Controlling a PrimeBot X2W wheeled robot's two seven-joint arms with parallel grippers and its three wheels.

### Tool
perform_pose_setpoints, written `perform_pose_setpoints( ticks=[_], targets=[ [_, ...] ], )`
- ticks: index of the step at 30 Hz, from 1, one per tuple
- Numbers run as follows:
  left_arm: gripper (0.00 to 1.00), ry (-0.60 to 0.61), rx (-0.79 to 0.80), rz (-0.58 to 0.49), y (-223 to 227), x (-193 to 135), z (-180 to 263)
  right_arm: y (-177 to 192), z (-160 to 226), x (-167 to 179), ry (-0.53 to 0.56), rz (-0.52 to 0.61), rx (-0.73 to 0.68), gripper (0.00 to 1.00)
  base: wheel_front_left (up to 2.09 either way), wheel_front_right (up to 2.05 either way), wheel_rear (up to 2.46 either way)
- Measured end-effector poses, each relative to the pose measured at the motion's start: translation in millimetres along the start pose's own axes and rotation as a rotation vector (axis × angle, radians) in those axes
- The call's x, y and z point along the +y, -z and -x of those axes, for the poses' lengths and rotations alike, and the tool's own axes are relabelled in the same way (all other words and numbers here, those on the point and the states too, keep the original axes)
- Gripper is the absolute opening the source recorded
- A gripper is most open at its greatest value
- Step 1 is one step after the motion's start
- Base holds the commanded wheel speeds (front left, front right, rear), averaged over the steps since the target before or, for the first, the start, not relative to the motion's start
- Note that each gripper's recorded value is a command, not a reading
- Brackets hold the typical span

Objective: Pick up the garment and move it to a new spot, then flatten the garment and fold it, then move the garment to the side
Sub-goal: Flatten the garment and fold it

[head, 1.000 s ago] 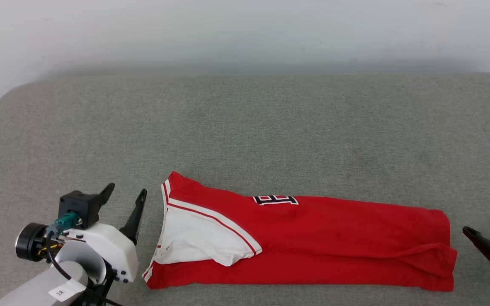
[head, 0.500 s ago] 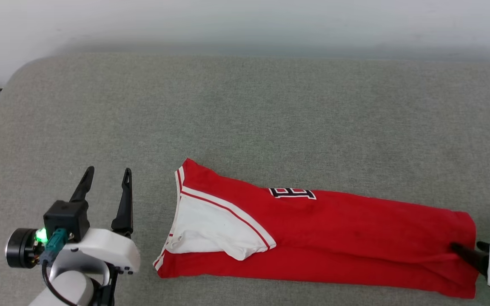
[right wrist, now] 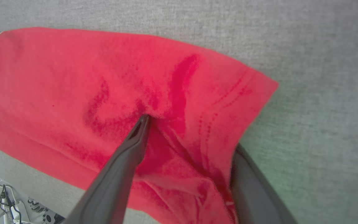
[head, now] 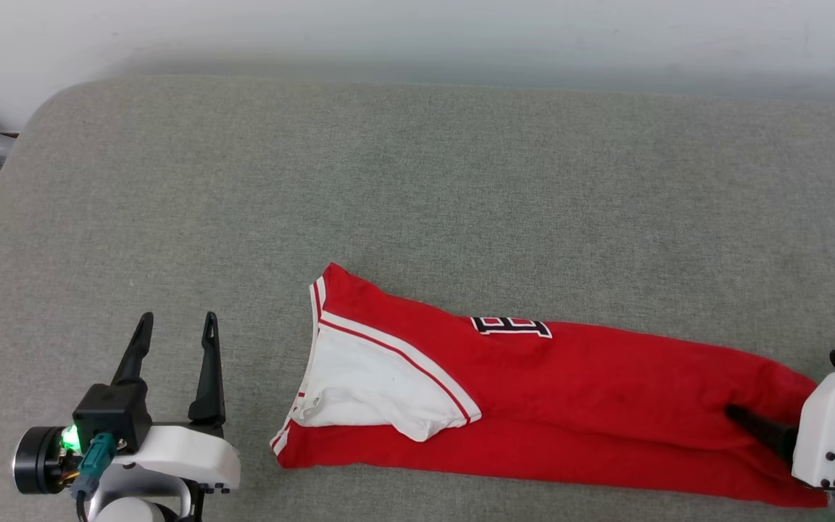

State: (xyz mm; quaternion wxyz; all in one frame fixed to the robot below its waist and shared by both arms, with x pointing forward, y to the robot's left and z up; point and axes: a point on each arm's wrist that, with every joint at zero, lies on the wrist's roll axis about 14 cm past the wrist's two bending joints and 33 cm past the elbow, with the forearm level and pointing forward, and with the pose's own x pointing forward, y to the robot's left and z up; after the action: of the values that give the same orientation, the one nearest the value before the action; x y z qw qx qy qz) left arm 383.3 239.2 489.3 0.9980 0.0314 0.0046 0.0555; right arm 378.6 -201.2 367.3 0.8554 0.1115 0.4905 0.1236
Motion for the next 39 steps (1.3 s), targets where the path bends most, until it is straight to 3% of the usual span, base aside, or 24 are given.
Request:
perform_pose_setpoints(
  ticks=[5, 6, 7, 16, 22, 27, 34, 39],
  targets=[
    [1.0, -0.016, -0.016, 0.003, -2, 4, 1, 3, -3, 0, -0.006, 0.002, -0.001, 1.0, 0.0, 0.0, 0.0],
    [1.0, -0.023, -0.021, 0.004, -3, 5, 2, 2, -3, 0, -0.004, 0.009, -0.006, 0.38, 0.0, 0.0, 0.0],
    [1.0, -0.024, -0.028, 0.003, -5, 5, 2, 2, -3, -1, -0.002, 0.013, -0.009, 0.02, 0.0, 0.0, 0.0],
    [1.0, -0.027, -0.058, 0.011, -12, 5, 10, -6, 6, -16, 0.036, 0.023, -0.068, 0.0, 0.0, 0.0, 0.0],
    [1.0, -0.029, -0.068, 0.017, -14, 4, 16, -15, 28, -57, 0.158, 0.065, -0.094, 0.0, 0.0, 0.0, 0.0],
    [1.0, -0.021, -0.066, 0.02, -13, 2, 22, -21, 40, -70, 0.195, 0.055, -0.129, 0.0, 0.0, 0.0, 0.0],
    [1.0, -0.007, -0.071, 0.02, -14, -1, 29, -35, 53, -48, 0.129, 0.104, -0.188, 0.0, 0.0, 0.0, 0.0],
    [1.0, -0.007, -0.074, 0.021, -15, -1, 31, -44, 60, -9, 0.011, 0.127, -0.24, 0.0, 0.0, 0.0, 0.0]
  ],
)
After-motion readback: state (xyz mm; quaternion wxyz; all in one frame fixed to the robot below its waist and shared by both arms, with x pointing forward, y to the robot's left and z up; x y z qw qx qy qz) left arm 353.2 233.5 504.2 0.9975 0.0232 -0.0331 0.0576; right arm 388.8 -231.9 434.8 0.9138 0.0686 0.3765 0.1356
